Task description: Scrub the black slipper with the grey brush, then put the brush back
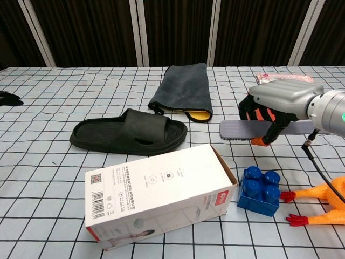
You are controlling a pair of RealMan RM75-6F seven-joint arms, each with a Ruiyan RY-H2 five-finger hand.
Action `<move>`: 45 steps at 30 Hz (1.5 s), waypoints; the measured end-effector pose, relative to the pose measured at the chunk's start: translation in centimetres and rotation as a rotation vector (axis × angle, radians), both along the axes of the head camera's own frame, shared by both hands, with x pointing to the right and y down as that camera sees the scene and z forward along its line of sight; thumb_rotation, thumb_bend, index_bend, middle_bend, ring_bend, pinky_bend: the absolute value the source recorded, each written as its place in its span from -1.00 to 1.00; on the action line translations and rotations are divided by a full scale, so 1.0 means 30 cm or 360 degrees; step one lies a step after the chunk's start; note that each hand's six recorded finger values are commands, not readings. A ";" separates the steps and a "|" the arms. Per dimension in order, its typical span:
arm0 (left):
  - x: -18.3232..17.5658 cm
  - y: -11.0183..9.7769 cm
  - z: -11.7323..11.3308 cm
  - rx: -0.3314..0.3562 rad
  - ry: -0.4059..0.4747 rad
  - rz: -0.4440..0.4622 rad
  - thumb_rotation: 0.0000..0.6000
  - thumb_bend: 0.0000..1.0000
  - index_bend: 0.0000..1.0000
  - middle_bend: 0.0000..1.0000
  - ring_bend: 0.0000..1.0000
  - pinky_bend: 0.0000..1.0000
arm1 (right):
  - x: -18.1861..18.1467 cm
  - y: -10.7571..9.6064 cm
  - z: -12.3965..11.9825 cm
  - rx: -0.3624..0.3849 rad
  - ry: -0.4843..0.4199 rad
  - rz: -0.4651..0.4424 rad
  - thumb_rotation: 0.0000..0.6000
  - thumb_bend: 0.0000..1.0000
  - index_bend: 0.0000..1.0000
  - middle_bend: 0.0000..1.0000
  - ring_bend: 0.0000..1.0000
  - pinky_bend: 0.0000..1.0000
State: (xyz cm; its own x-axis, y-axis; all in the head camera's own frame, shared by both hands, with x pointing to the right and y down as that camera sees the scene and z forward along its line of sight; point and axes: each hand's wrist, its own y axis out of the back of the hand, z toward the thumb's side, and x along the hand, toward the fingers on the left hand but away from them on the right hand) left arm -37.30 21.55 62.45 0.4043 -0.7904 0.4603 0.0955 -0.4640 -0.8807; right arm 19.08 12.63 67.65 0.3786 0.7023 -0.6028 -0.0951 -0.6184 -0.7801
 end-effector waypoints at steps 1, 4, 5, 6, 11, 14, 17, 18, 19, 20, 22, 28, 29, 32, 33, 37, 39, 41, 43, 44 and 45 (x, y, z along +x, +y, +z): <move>0.004 -0.007 0.007 -0.0014 -0.0009 0.0002 0.84 -0.10 -1.00 -0.89 -0.98 -0.84 | -0.017 -0.001 -0.009 -0.0012 -0.0018 -0.0008 1.00 0.56 0.87 0.30 0.22 0.40; 0.019 -0.032 0.040 -0.0095 -0.0040 -0.0002 0.82 -0.05 -1.00 -0.91 -0.98 -0.84 | -0.079 -0.008 -0.040 -0.0029 -0.0067 -0.0052 1.00 0.56 0.87 0.30 0.22 0.40; 0.029 -0.044 0.054 -0.0137 -0.0049 -0.0004 0.81 -0.03 -1.00 -0.91 -0.98 -0.84 | -0.096 -0.011 -0.047 -0.0031 -0.0078 -0.0064 1.00 0.56 0.87 0.30 0.22 0.40; 0.040 -0.054 0.064 -0.0167 -0.0050 -0.0003 0.81 0.00 -1.00 -0.91 -0.98 -0.84 | -0.115 -0.012 -0.054 -0.0035 -0.0088 -0.0079 1.00 0.56 0.87 0.30 0.22 0.40; 0.133 -0.116 0.096 -0.0300 -0.0004 0.0021 0.81 0.06 -1.00 -0.90 -0.98 -0.84 | -0.184 -0.016 -0.074 -0.0050 -0.0122 -0.0125 1.00 0.56 0.87 0.30 0.22 0.40; 0.171 -0.138 0.117 -0.0360 0.0001 0.0041 0.80 0.07 -1.00 -0.89 -0.98 -0.84 | -0.227 -0.023 -0.085 -0.0062 -0.0153 -0.0133 1.00 0.56 0.87 0.30 0.22 0.40; 0.212 -0.161 0.144 -0.0411 0.0001 0.0062 0.81 0.08 -1.00 -0.88 -0.98 -0.86 | -0.271 -0.034 -0.094 -0.0079 -0.0201 -0.0125 1.00 0.56 0.87 0.30 0.22 0.40; 0.227 -0.167 0.154 -0.0426 0.0001 0.0070 0.80 0.08 -1.00 -0.88 -0.98 -0.86 | -0.290 -0.039 -0.095 -0.0089 -0.0223 -0.0119 1.00 0.56 0.87 0.30 0.22 0.40; 0.242 -0.173 0.165 -0.0440 0.0000 0.0080 0.80 0.08 -1.00 -0.87 -0.98 -0.87 | -0.309 -0.045 -0.094 -0.0101 -0.0240 -0.0113 1.00 0.56 0.87 0.30 0.22 0.40; 0.262 -0.178 0.181 -0.0461 -0.0001 0.0092 0.81 0.08 -1.00 -0.87 -0.98 -0.87 | -0.317 -0.048 -0.093 -0.0106 -0.0247 -0.0110 1.00 0.56 0.87 0.30 0.22 0.40; 0.289 -0.180 0.201 -0.0495 -0.0001 0.0110 0.81 0.08 -1.00 -0.88 -0.98 -0.87 | -0.346 -0.059 -0.089 -0.0119 -0.0267 -0.0103 1.00 0.56 0.87 0.30 0.22 0.40; 0.323 -0.175 0.238 -0.0533 -0.0044 0.0164 0.81 0.08 -1.00 -0.88 -0.98 -0.87 | -0.406 -0.076 -0.081 -0.0134 -0.0316 -0.0089 1.00 0.56 0.87 0.30 0.22 0.40; 0.323 -0.172 0.245 -0.0544 -0.0054 0.0168 0.80 0.08 -1.00 -0.88 -0.98 -0.87 | -0.413 -0.077 -0.079 -0.0135 -0.0323 -0.0083 1.00 0.56 0.87 0.30 0.22 0.40; 0.318 -0.165 0.266 -0.0575 -0.0082 0.0175 0.80 0.08 -1.00 -0.88 -0.98 -0.87 | -0.442 -0.082 -0.067 -0.0131 -0.0341 -0.0073 1.00 0.56 0.87 0.30 0.22 0.40; 0.316 -0.165 0.272 -0.0582 -0.0092 0.0175 0.80 0.08 -1.00 -0.87 -0.98 -0.87 | -0.457 -0.085 -0.062 -0.0125 -0.0347 -0.0072 1.00 0.56 0.87 0.30 0.22 0.40; 0.302 -0.166 0.301 -0.0616 -0.0121 0.0162 0.80 0.08 -1.00 -0.87 -0.98 -0.87 | -0.517 -0.092 -0.055 -0.0094 -0.0374 -0.0086 1.00 0.56 0.87 0.30 0.22 0.40; 0.294 -0.168 0.316 -0.0635 -0.0138 0.0155 0.79 0.08 -1.00 -0.87 -0.98 -0.87 | -0.538 -0.097 -0.050 -0.0080 -0.0382 -0.0090 1.00 0.56 0.87 0.30 0.22 0.40; 0.287 -0.173 0.328 -0.0646 -0.0154 0.0151 0.79 0.08 -1.00 -0.87 -0.98 -0.87 | -0.548 -0.100 -0.041 -0.0074 -0.0381 -0.0090 1.00 0.56 0.87 0.30 0.22 0.40; 0.281 -0.178 0.336 -0.0650 -0.0167 0.0145 0.78 0.08 -1.00 -0.87 -0.98 -0.87 | -0.557 -0.104 -0.026 -0.0074 -0.0376 -0.0086 1.00 0.56 0.87 0.30 0.22 0.40; 0.277 -0.179 0.339 -0.0658 -0.0169 0.0138 0.78 0.08 -1.00 -0.87 -0.98 -0.87 | -0.560 -0.105 -0.019 -0.0074 -0.0372 -0.0084 1.00 0.56 0.87 0.30 0.22 0.40; 0.275 -0.181 0.341 -0.0662 -0.0172 0.0134 0.78 0.08 -1.00 -0.87 -0.98 -0.87 | -0.563 -0.106 -0.009 -0.0074 -0.0366 -0.0082 1.00 0.56 0.87 0.30 0.22 0.40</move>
State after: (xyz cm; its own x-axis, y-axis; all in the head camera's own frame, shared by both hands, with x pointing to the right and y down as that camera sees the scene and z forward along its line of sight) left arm -29.05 16.13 72.69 0.3916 -0.4952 0.7755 0.2294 -0.7637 -0.6034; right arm 2.18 9.44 67.38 0.5442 0.6519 -0.5281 0.0493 -0.6533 -0.7555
